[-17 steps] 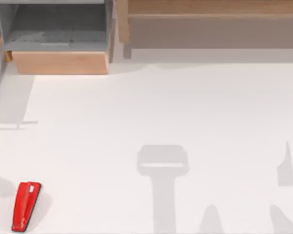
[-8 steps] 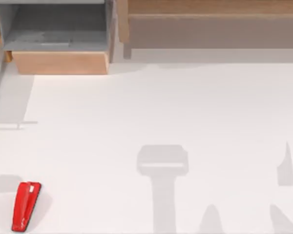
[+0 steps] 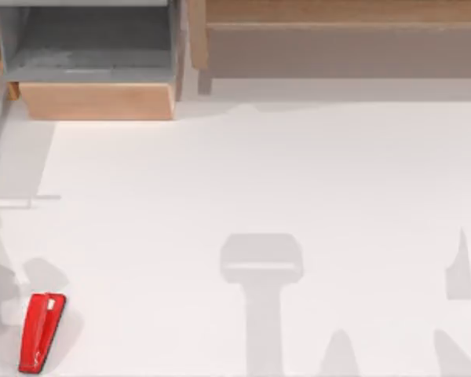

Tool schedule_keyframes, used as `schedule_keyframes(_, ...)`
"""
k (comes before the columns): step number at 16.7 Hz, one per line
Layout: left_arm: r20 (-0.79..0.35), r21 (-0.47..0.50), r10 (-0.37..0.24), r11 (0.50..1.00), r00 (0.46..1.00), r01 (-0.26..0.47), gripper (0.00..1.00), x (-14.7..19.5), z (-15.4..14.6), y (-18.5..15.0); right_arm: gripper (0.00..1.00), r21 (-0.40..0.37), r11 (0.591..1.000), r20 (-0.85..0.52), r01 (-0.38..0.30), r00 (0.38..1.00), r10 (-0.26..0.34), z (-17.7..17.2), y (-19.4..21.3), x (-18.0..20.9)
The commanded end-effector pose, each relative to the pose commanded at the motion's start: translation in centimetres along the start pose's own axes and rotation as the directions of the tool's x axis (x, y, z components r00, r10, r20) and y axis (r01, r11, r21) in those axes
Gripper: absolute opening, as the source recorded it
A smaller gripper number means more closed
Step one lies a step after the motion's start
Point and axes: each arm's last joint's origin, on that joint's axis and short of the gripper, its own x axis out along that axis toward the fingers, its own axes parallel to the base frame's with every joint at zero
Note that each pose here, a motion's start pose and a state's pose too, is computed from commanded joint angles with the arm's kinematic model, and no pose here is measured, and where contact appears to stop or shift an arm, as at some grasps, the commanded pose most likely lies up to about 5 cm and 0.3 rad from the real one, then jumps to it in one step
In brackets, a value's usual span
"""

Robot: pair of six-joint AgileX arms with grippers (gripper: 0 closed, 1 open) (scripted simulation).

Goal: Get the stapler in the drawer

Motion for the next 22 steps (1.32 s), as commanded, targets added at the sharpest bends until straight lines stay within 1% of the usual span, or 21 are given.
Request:
schedule_keyframes(1, -0.027, -0.066, -0.037, 0.997, 0.999, 0.035, 1.0, 0.2, 0.6, -0.3, 1.0, 0.0, 1.0, 0.0, 0.0, 1.0, 0.0, 0.0, 0.0, 0.0)
schedule_keyframes(3, -0.076, -0.191, -0.125, 0.976, 0.989, 0.108, 1.0, 0.5, 2.2, -1.0, 1.0, 0.0, 1.0, 0.0, 0.0, 1.0, 0.0, 0.0, 0.0, 0.0)
schedule_keyframes(5, -0.122, -0.304, -0.226, 0.935, 0.966, 0.181, 1.0, 0.8, 4.0, -1.8, 1.0, 0.0, 1.0, 0.0, 0.0, 1.0, 0.0, 0.0, 0.0, 0.0)
schedule_keyframes(7, -0.176, -0.403, -0.331, 0.883, 0.927, 0.239, 1.0, 0.9, 6.0, -2.7, 1.0, 0.0, 1.0, 0.0, 0.0, 1.0, 0.0, 0.0, 0.0, 0.0)
schedule_keyframes(8, -0.208, -0.449, -0.38, 0.856, 0.901, 0.258, 1.0, 0.8, 7.0, -3.1, 1.0, 0.0, 1.0, 0.0, 0.0, 1.0, 0.0, 0.0, 0.0, 0.0)
schedule_keyframes(10, -0.279, -0.53, -0.469, 0.803, 0.838, 0.273, 1.0, 0.4, 8.9, -3.8, 1.0, 0.0, 1.0, 0.0, 0.0, 1.0, 0.0, 0.0, 0.0, 0.0)
schedule_keyframes(13, -0.392, -0.619, -0.576, 0.742, 0.718, 0.257, 1.0, -1.0, 11.5, -4.9, 1.0, 0.0, 1.0, 0.0, 0.0, 1.0, 0.0, 0.0, 0.0, 0.0)
schedule_keyframes(15, -0.471, -0.655, -0.628, 0.719, 0.62, 0.231, 1.0, -2.2, 13.0, -5.5, 1.0, 0.0, 1.0, 0.0, 0.0, 1.0, 0.0, 0.0, 0.0, 0.0)
schedule_keyframes(18, -0.566, -0.674, -0.66, 0.715, 0.494, 0.184, 1.0, -4.1, 14.9, -6.0, 1.0, 0.0, 1.0, 0.0, 0.0, 1.0, 0.0, 0.0, 0.0, 0.0)
schedule_keyframes(20, -0.608, -0.673, -0.662, 0.723, 0.439, 0.158, 1.0, -5.0, 16.0, -6.0, 1.0, 0.0, 1.0, 0.0, 0.0, 1.0, 0.0, 0.0, 0.0, 0.0)
schedule_keyframes(22, -0.63, -0.672, -0.66, 0.728, 0.409, 0.14, 1.0, -5.8, 16.7, -6.0, 1.0, 0.0, 1.0, 0.0, 0.0, 1.0, 0.0, 0.0, 0.0, 0.0)
